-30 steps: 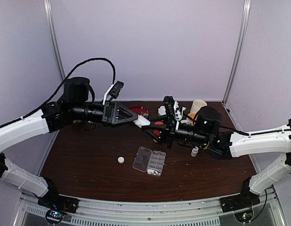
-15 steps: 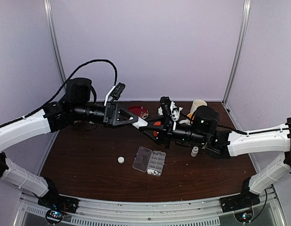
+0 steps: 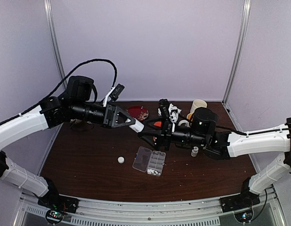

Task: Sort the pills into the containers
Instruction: Pass from the right arm to the left, then place the pill bottle at the center of the board.

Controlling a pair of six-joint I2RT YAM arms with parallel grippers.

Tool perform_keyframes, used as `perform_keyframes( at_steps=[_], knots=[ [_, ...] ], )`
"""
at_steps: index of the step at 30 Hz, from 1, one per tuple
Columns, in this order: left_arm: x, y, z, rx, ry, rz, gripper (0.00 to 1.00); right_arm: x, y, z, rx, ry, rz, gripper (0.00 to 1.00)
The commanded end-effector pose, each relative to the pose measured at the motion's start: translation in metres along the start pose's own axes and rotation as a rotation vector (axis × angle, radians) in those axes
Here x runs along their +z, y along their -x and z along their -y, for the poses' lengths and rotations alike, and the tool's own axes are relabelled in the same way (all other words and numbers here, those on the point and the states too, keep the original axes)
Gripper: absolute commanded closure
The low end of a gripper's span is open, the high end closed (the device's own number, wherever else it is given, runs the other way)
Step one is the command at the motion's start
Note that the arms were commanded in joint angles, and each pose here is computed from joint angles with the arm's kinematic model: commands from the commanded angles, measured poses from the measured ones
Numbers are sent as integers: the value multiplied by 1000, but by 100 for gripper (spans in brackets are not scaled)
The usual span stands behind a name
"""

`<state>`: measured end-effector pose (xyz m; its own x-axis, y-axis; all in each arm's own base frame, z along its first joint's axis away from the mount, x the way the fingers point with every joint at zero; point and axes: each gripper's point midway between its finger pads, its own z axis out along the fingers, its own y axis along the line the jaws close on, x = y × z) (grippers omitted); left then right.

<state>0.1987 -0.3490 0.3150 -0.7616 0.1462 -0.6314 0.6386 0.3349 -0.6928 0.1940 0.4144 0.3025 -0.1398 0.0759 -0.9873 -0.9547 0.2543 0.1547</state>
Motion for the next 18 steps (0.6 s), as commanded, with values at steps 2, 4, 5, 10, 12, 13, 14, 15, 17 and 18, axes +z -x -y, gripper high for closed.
perform_keyframes(
  at_steps=[2,4,5,10,12,13,14,15,17,18],
  knots=[
    [-17,-17,-50,81,302,-63,84,-17,-51,14,71,-83,-139,27],
    [-17,-32,-73,78,389,-108,86,-27,-70,17,88,-107,-197,27],
    [-17,-42,-83,72,411,-134,87,-33,-78,18,93,-121,-221,26],
    [-12,-92,-127,96,557,-234,87,-63,-120,29,122,-209,-336,26],
    [-10,-110,-138,129,626,-280,85,-71,-128,31,133,-231,-347,26],
    [-11,-116,-144,129,657,-297,85,-74,-130,33,138,-242,-348,26],
    [-10,-122,-149,124,679,-309,85,-77,-132,34,142,-254,-350,26],
    [-12,-126,-155,129,720,-311,85,-78,-135,37,148,-272,-357,26],
    [-10,-135,-165,131,766,-315,85,-77,-138,44,153,-308,-374,26],
    [-8,-137,-167,135,776,-310,85,-75,-140,46,156,-317,-386,26]
  ],
)
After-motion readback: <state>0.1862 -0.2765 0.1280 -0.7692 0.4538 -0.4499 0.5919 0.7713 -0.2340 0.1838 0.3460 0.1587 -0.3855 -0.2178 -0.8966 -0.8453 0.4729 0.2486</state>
